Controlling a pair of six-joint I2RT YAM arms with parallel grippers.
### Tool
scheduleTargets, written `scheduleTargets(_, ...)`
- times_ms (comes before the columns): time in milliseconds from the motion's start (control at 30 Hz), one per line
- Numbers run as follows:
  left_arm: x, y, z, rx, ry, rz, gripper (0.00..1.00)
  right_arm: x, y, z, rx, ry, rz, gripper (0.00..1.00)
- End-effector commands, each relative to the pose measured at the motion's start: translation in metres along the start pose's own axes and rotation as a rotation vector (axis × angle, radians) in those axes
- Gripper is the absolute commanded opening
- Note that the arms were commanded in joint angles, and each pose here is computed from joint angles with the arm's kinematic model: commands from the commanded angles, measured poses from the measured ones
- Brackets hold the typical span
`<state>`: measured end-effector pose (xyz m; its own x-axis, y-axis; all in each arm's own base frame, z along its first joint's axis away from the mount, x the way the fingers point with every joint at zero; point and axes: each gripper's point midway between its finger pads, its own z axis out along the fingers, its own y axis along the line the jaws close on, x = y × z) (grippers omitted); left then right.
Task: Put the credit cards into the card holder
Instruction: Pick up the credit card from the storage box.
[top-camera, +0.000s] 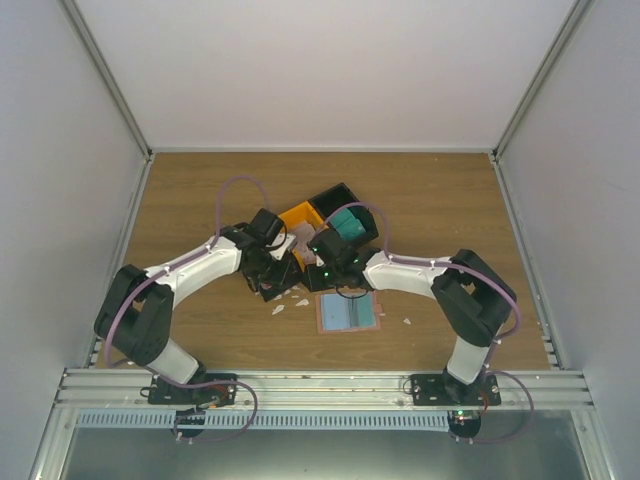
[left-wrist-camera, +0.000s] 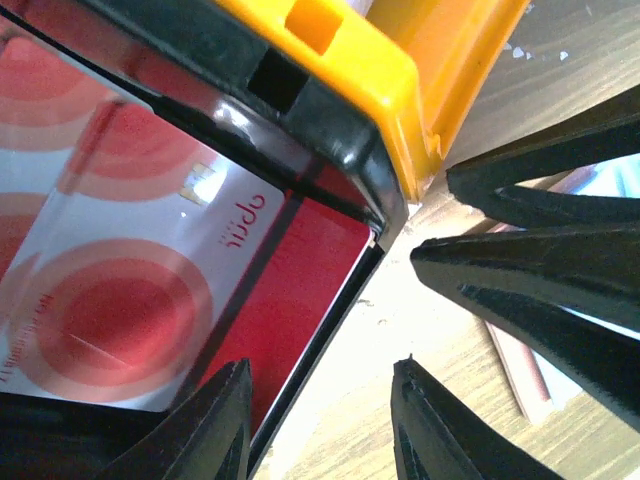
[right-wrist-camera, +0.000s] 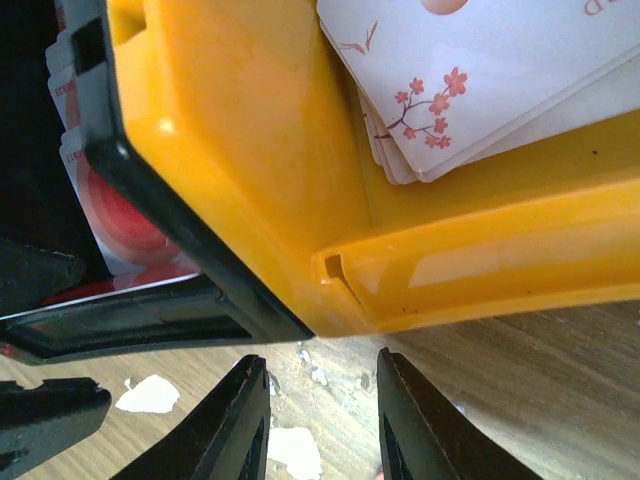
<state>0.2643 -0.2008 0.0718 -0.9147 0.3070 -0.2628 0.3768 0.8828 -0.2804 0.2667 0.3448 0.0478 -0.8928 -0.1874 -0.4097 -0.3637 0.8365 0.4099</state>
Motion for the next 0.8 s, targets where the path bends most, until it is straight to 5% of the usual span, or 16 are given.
scheduleTargets(0,0.005,-0.01,-0.004,0.051,-0.008,-0.001,0.41,-0.003,0.002,-0.014,0.0,-0.03,-0.003,0.32)
scheduleTargets(500,0.001,0.01,0.012,-0.063,0.005,0.039,0.45,-0.004,-0.01,-0.025,0.017,-0.058,0.016,0.32)
scheduleTargets(767,-0.008,0.002,0.001,-0.047,-0.028,0.072,0.29,-0.006,-0.015,-0.032,0.023,-0.079,0.028,0.32)
